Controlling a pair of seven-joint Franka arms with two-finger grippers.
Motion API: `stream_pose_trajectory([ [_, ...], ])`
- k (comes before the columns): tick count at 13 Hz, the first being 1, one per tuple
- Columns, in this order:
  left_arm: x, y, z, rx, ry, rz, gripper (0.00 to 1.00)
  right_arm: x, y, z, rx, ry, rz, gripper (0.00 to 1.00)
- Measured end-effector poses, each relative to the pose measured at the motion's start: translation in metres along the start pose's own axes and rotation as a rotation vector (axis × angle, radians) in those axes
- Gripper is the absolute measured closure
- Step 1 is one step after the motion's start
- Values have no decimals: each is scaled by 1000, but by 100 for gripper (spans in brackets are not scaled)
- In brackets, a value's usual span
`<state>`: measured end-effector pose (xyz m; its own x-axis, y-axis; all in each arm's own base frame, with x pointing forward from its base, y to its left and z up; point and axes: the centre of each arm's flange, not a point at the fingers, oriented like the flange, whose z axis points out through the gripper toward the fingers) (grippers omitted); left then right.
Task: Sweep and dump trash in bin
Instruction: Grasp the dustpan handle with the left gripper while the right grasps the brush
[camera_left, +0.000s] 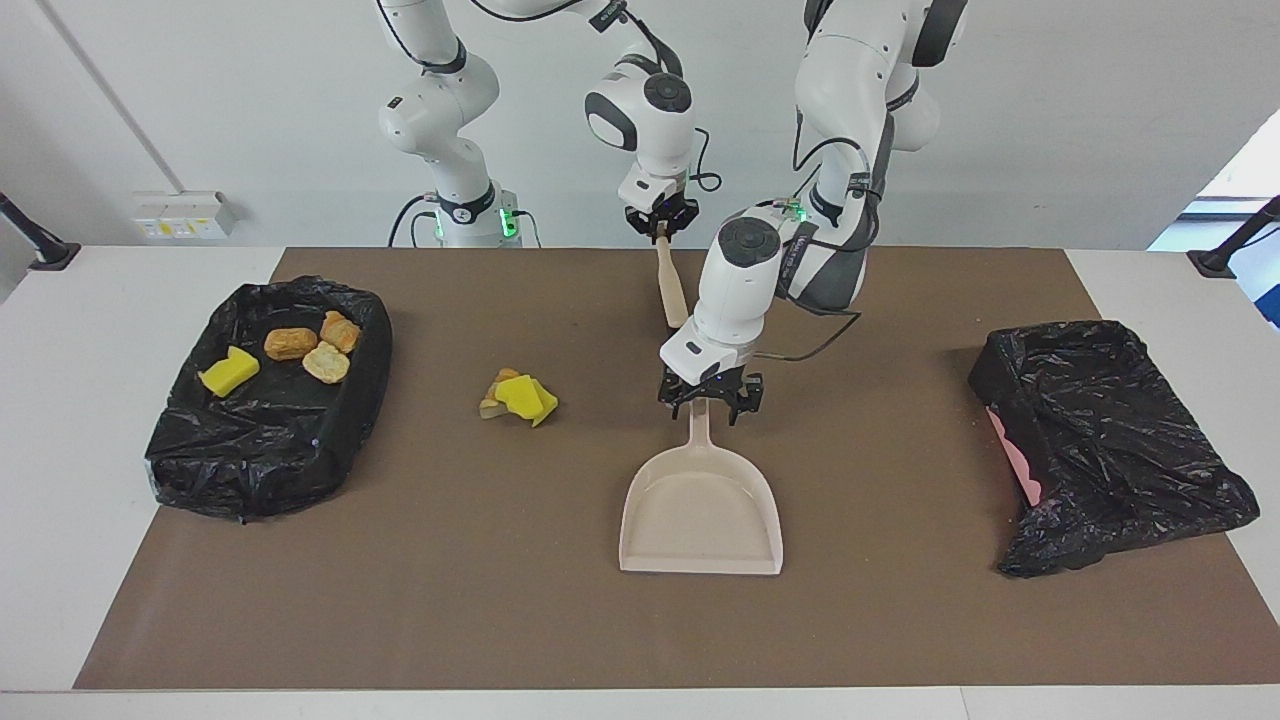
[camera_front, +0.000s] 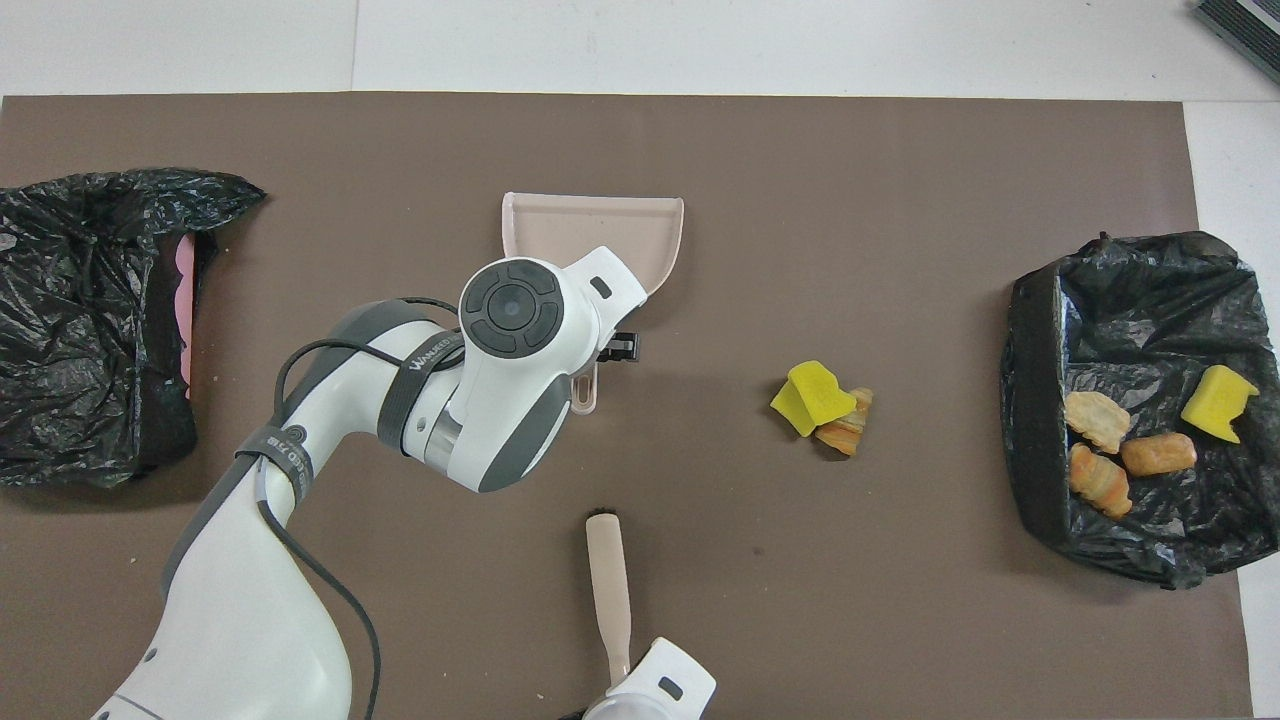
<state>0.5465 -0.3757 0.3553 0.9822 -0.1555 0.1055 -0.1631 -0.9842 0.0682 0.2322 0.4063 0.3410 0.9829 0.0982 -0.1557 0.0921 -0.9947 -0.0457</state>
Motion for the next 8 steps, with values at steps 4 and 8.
stream_pose_trajectory([
  [4,-2,0,2,2,-5,1,57,18,9,-21,3,0,37,74],
  [8,-2,-1,-5,2,1,8,69,45,51,-59,-13,25,72,74],
])
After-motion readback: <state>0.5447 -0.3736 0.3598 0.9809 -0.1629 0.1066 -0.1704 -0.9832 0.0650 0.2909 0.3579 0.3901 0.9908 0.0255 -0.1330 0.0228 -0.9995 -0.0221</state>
